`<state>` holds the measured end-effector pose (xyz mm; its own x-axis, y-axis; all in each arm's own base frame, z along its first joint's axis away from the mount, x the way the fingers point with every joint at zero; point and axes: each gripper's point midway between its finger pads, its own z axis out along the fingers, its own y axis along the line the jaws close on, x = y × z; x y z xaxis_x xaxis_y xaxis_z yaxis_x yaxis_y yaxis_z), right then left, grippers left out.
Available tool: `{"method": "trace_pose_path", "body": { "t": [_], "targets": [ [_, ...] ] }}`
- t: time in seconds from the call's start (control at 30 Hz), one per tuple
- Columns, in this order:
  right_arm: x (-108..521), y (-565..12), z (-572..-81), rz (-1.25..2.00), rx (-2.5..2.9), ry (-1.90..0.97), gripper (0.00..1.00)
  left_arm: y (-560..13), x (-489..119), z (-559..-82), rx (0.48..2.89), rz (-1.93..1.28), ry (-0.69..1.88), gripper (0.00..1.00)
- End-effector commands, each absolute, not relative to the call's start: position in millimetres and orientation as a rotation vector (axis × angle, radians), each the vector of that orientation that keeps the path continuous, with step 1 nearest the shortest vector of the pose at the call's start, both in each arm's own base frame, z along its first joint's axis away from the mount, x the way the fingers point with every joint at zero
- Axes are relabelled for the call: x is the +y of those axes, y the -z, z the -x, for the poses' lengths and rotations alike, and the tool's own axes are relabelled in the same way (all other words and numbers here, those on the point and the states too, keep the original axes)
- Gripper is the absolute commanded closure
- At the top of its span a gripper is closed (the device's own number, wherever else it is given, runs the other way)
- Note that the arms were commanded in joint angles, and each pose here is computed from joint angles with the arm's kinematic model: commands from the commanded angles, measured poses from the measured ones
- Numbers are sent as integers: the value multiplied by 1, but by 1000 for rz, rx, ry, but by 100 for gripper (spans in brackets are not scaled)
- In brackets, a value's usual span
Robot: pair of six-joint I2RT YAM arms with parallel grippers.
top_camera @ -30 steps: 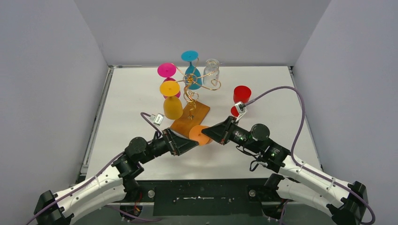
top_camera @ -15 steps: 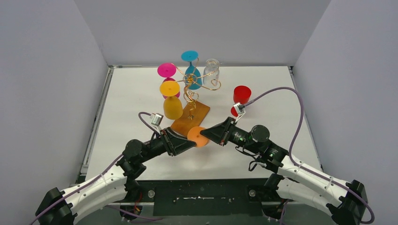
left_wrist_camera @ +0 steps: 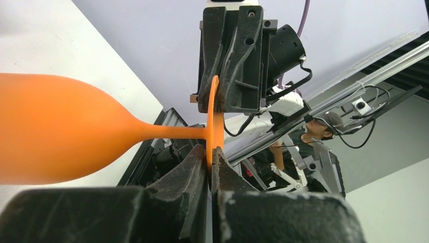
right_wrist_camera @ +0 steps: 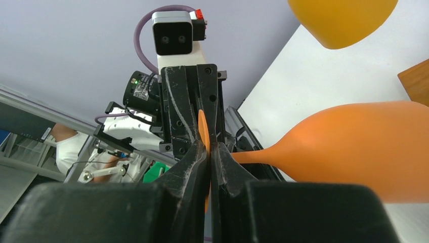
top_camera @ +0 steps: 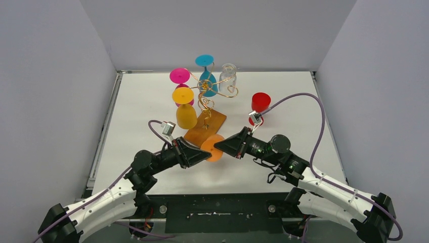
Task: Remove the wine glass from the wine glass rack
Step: Place the wine glass at the center of the board.
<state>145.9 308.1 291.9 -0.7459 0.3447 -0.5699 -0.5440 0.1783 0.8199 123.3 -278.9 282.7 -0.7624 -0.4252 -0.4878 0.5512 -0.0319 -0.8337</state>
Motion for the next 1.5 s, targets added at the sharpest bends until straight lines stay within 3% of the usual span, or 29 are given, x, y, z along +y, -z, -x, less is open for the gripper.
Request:
{"method": "trace_pose_path", "body": {
  "t": [0.0, 0.1, 0.33, 0.53, 0.8, 1.13, 1.3, 1.47],
  "targets": [
    [309, -320, -136, 246, 1647, -1730, 100, -314, -276, -118, 1474, -257, 1811, 100],
    [305, -321, -139, 235, 1643, -1691, 87, -316, -276, -118, 1463, -279, 1790, 100],
    [276, -333, -153, 167, 1628, -1488, 26, -286, -276, -98, 1582, -530, 1667, 100],
    [237, -314, -172, 59, 1744, -1195, 6, -285, -263, -80, 1475, -672, 1616, 100],
    [234, -290, -175, 151, 1949, -1029, 0, -250, -266, -81, 1559, -876, 1467, 100],
    [245, -292, -177, 225, 1871, -1427, 0, -251, -267, -71, 1354, -1021, 1451, 100],
    [232, -291, -188, 162, 1770, -1551, 0, -235, -264, -80, 1306, -959, 1415, 100],
    [211, -299, -216, -105, 1827, -1405, 0, -244, -259, -60, 1164, -1020, 1472, 100]
  ]
}}
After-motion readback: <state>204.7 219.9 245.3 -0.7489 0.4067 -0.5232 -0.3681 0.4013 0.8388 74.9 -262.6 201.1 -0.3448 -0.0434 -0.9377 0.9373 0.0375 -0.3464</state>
